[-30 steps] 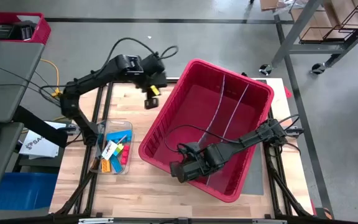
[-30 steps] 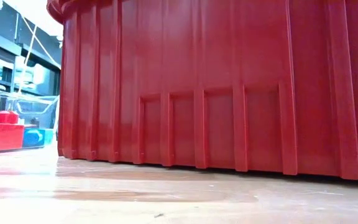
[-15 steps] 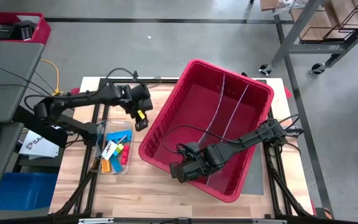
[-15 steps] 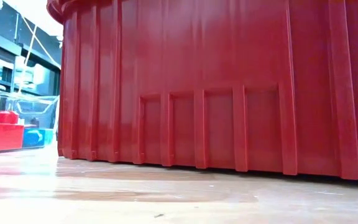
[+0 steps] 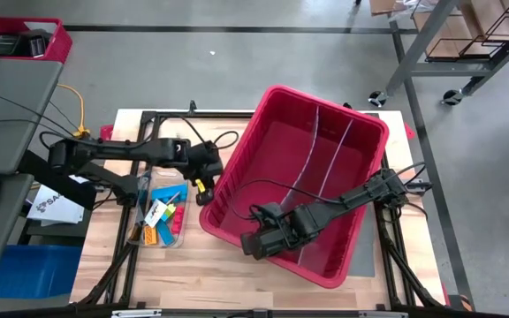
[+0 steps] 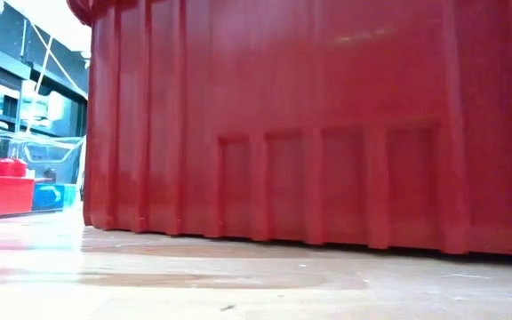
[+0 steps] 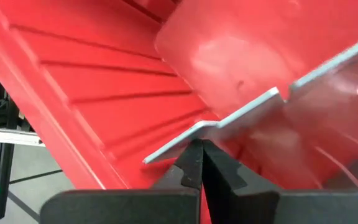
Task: Sort Items/Unsort Items
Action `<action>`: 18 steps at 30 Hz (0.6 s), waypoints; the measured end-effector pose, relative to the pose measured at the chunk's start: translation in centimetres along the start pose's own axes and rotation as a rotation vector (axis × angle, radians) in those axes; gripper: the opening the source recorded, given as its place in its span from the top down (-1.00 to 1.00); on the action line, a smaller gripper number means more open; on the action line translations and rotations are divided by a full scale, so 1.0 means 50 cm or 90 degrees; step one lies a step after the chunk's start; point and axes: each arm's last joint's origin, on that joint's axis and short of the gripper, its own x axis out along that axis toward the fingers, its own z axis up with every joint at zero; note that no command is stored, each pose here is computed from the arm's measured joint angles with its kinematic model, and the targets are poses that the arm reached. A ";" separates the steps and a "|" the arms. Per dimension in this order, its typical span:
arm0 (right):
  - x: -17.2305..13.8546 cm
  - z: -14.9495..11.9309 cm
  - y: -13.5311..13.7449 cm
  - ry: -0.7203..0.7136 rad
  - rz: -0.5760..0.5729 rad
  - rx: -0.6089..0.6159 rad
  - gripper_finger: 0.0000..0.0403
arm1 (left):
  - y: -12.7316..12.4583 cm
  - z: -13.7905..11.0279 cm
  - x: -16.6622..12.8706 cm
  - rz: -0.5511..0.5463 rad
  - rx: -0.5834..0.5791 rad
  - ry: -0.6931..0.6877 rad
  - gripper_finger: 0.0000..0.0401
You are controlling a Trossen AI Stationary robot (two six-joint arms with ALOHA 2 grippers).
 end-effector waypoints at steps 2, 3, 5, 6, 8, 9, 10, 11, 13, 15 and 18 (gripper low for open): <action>0.000 0.000 0.001 0.000 0.004 -0.008 1.00 | -0.009 -0.002 0.002 -0.006 0.001 0.002 1.00; 0.000 0.000 0.001 0.001 0.004 -0.014 1.00 | -0.013 -0.003 0.003 -0.007 0.002 0.005 1.00; 0.000 -0.001 0.001 0.007 0.004 -0.028 1.00 | -0.018 -0.005 0.005 -0.005 0.004 0.007 1.00; 0.000 -0.001 0.001 0.013 0.004 -0.033 1.00 | -0.020 -0.006 0.005 -0.002 0.006 0.007 1.00; 0.000 -0.001 0.001 0.017 0.004 -0.036 1.00 | -0.021 -0.007 0.006 0.010 0.008 0.007 1.00; 0.000 -0.001 0.001 0.018 0.004 -0.037 1.00 | -0.020 -0.006 0.006 0.016 0.008 0.005 1.00; 0.000 -0.002 0.001 0.019 0.004 -0.043 1.00 | -0.020 -0.006 0.006 0.021 0.008 0.004 1.00; 0.000 -0.002 0.001 0.020 0.004 -0.050 1.00 | -0.019 -0.006 0.006 0.022 0.008 0.004 1.00; 0.000 -0.002 0.001 0.021 0.005 -0.064 1.00 | -0.019 -0.006 0.006 0.023 0.007 0.004 1.00; 0.000 -0.002 0.003 0.021 0.011 -0.087 1.00 | -0.019 -0.006 0.006 0.023 0.007 0.004 1.00; -0.001 -0.002 0.009 0.018 0.032 -0.149 1.00 | -0.019 -0.006 0.006 0.023 0.008 0.003 1.00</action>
